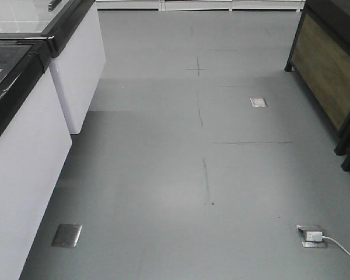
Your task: Left arm holds basket, right arm returns cookies
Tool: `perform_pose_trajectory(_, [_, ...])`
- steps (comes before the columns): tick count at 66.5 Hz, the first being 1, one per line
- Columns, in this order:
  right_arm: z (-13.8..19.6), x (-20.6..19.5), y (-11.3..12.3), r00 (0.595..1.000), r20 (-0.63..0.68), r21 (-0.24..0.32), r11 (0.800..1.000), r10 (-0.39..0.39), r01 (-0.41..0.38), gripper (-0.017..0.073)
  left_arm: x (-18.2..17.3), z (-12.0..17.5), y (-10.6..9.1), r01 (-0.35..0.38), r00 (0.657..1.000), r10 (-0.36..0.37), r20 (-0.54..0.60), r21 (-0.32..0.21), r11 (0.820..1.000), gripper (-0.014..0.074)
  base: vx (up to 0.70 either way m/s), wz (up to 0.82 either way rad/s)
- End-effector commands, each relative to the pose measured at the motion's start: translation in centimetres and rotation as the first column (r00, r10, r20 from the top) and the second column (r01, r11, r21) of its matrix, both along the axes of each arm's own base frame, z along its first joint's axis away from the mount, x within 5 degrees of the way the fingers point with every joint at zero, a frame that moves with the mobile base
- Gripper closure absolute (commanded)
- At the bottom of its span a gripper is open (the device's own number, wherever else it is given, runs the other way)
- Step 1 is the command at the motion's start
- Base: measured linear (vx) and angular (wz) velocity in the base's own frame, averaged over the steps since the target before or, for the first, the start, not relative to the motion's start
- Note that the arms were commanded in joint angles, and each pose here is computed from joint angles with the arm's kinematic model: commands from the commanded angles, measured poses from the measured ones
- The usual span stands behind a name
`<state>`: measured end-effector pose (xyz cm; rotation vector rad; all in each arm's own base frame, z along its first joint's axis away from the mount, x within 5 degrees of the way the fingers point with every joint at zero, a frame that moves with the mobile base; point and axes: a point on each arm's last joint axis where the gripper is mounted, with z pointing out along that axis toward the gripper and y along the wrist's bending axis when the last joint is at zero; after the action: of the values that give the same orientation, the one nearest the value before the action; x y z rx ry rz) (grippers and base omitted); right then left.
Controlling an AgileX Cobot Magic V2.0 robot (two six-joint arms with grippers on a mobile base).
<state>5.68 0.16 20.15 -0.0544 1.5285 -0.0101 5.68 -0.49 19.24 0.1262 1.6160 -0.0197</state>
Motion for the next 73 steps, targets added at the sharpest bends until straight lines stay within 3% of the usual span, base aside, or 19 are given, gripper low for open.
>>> perform_pose_trajectory(1, [0.66, -0.14, 0.06, 0.996, 0.084, -0.005, 1.000, 0.006, -0.006, 0.0567, -0.30, 1.94, -0.04, 0.010, 0.992, -0.009, 0.127, -0.013, 1.000, 0.0600, 0.00, 0.00])
perform_pose_trajectory(73, [0.66, -0.14, 0.06, 0.996, 0.084, -0.005, 1.000, 0.006, -0.006, 0.0567, -0.30, 1.94, -0.04, 0.010, 0.992, -0.009, 0.127, -0.013, 1.000, 0.0600, 0.00, 0.00])
